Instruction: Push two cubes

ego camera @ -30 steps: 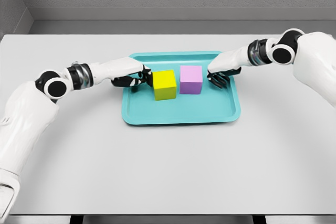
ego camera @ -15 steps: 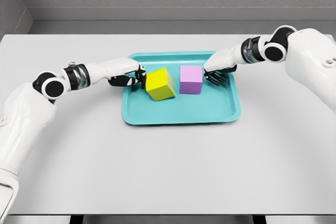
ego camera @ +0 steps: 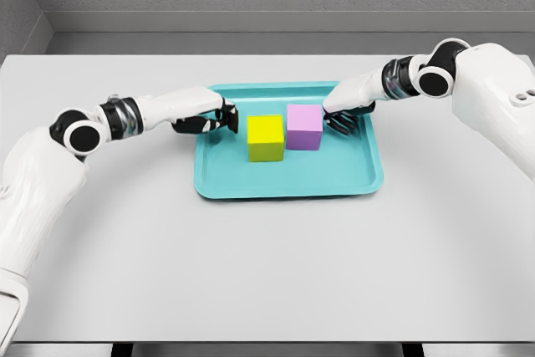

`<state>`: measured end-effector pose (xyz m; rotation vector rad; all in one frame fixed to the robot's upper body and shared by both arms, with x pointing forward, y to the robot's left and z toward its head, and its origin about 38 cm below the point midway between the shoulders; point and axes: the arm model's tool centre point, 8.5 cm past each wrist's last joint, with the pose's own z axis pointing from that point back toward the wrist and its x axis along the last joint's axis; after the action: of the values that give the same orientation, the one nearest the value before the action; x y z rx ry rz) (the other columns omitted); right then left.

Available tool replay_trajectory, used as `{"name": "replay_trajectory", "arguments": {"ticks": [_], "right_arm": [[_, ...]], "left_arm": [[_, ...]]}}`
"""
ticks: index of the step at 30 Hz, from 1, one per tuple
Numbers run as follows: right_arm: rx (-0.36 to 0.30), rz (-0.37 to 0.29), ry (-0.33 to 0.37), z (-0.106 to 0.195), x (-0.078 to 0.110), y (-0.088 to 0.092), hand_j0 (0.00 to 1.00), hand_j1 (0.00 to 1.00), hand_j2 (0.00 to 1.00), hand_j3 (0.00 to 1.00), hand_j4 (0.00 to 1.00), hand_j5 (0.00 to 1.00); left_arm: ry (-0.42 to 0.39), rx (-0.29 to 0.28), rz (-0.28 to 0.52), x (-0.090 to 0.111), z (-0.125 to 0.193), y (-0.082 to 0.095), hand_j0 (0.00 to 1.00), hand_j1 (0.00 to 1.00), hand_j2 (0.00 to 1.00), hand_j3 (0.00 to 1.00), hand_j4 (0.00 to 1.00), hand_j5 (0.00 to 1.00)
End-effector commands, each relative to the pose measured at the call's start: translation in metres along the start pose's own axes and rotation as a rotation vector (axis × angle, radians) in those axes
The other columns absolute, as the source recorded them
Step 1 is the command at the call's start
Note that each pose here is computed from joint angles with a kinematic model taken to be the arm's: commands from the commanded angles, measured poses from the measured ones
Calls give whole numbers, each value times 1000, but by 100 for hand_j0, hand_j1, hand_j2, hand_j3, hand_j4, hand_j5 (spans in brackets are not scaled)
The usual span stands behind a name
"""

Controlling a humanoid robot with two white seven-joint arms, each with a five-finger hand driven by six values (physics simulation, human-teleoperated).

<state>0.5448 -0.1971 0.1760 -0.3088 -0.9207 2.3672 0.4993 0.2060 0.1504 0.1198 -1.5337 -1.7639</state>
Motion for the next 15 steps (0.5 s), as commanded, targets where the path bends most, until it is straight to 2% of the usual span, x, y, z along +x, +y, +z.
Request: {"name": "replay_trajectory", "arguments": {"ticks": [1, 5, 8, 15], "right_arm": [[-5, -3, 1, 1, 0, -1, 12, 12, 12, 12, 12, 12], [-7, 2, -7, -2, 3, -4, 12, 12, 12, 12, 12, 12], [-11, 8, -15, -5, 7, -8, 12, 12, 12, 12, 12, 12], [-12, 10, -17, -6, 8, -9, 12, 12, 12, 12, 12, 12]], "left_arm": [[2, 22, -4, -1, 6, 7, 43, 43, 43, 43, 43, 43], [16, 0, 5, -5, 7, -3, 40, 40, 40, 40, 40, 40], [10, -9, 11, -3, 3, -6, 33, 33, 33, 33, 33, 33], [24, -29, 56, -9, -4, -21, 35, 35, 35, 35, 35, 35]]}}
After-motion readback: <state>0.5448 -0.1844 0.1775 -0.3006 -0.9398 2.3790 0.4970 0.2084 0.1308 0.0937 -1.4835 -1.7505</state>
